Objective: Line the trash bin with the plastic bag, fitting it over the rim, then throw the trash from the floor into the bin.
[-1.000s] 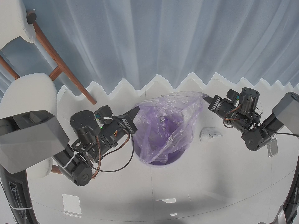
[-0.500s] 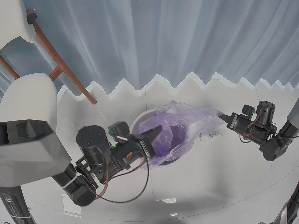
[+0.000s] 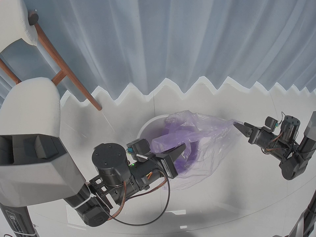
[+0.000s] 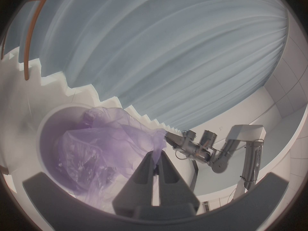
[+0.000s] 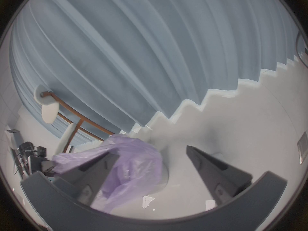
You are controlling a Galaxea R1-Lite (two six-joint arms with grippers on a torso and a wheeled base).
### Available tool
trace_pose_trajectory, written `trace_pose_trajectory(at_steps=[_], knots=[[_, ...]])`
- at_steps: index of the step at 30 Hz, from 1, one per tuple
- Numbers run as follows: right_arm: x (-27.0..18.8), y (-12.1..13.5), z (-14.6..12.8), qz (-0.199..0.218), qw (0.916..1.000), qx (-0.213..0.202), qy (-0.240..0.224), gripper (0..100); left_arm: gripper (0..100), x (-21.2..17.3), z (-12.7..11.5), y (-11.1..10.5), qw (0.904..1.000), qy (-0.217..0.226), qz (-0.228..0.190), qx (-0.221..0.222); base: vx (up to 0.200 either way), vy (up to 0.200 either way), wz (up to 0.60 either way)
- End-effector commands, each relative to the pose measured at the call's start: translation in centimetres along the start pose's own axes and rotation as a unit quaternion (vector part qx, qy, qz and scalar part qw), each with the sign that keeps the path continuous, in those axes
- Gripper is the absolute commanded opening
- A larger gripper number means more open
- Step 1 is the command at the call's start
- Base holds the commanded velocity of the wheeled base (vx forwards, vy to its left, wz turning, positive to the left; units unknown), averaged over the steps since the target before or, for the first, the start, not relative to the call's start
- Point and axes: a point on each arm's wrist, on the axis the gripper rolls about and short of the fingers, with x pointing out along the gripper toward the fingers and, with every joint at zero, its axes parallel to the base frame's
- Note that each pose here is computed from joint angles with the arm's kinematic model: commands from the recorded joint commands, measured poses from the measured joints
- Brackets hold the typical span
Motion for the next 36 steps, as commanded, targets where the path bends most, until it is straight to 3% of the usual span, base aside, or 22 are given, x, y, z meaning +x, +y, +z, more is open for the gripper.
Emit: trace_pose_trajectory(at_steps=[1, 5, 9, 11, 12, 14, 16, 19, 24, 26, 33, 36], knots=[[-3.3, 1.9, -0.3, 0.053, 0.9986, 0.005, -0.005, 100, 0, 1.0, 1.3, 0.4, 0.999, -0.042, 0.014, 0.002, 0.0, 0.0, 0.0], [-6.9, 3.8, -0.6, 0.097, 0.995, 0.012, 0.02, 100, 0, 1.2, 1.2, 0.4, 0.9988, -0.046, 0.018, -0.006, 0.0, 0.0, 0.0], [-8.1, 5.3, 3.2, 0.125, 0.9905, -0.025, -0.052, 100, 0, 1.3, 1.1, 0.2, 0.9988, -0.045, 0.014, -0.014, 0.0, 0.0, 0.0], [-8.4, 5.8, 4.0, 0.137, 0.9883, -0.025, -0.063, 100, 0, 1.3, 1.1, 0.1, 0.9987, -0.047, 0.014, -0.014, 0.0, 0.0, 0.0], [-9.0, 7.1, 4.9, 0.16, 0.9845, -0.005, -0.07, 100, 0, 1.3, 1.1, 0.1, 0.9987, -0.046, 0.014, -0.014, 0.0, 0.0, 0.0], [-9.4, 9.0, 4.7, 0.192, 0.9799, 0.021, -0.05, 100, 0, 1.3, 1.2, 0.0, 0.9987, -0.048, 0.013, -0.014, 0.0, 0.0, 0.0], [-9.7, 11.5, 3.4, 0.222, 0.9726, 0.063, 0.026, 100, 0, 1.3, 1.3, 0.0, 0.9986, -0.049, 0.013, -0.014, 0.0, 0.0, 0.0], [-8.8, 13.0, 2.9, 0.238, 0.9645, 0.077, 0.084, 100, 0, 1.2, 1.3, 0.0, 0.9986, -0.049, 0.013, -0.014, 0.0, 0.0, 0.0], [-4.9, 12.3, 1.9, 0.202, 0.9663, 0.057, 0.15, 100, 0, 1.2, 1.3, -0.1, 0.9985, -0.051, 0.017, -0.012, 0.0, 0.0, 0.0], [-3.5, 11.8, 1.1, 0.181, 0.9693, 0.045, 0.16, 100, 0, 1.1, 1.5, -0.1, 0.9981, -0.058, 0.021, -0.009, 0.0, 0.0, 0.0], [0.8, 11.7, -0.6, 0.187, 0.9657, 0.033, 0.177, 100, 0, 1.1, 1.2, -0.1, 0.9982, -0.054, 0.024, -0.011, 0.0, 0.0, 0.0], [2.9, 10.5, -1.3, 0.176, 0.9672, 0.028, 0.181, 100, 0, 1.2, 1.2, 0.0, 0.9981, -0.055, 0.025, -0.011, 0.0, 0.0, 0.0]])
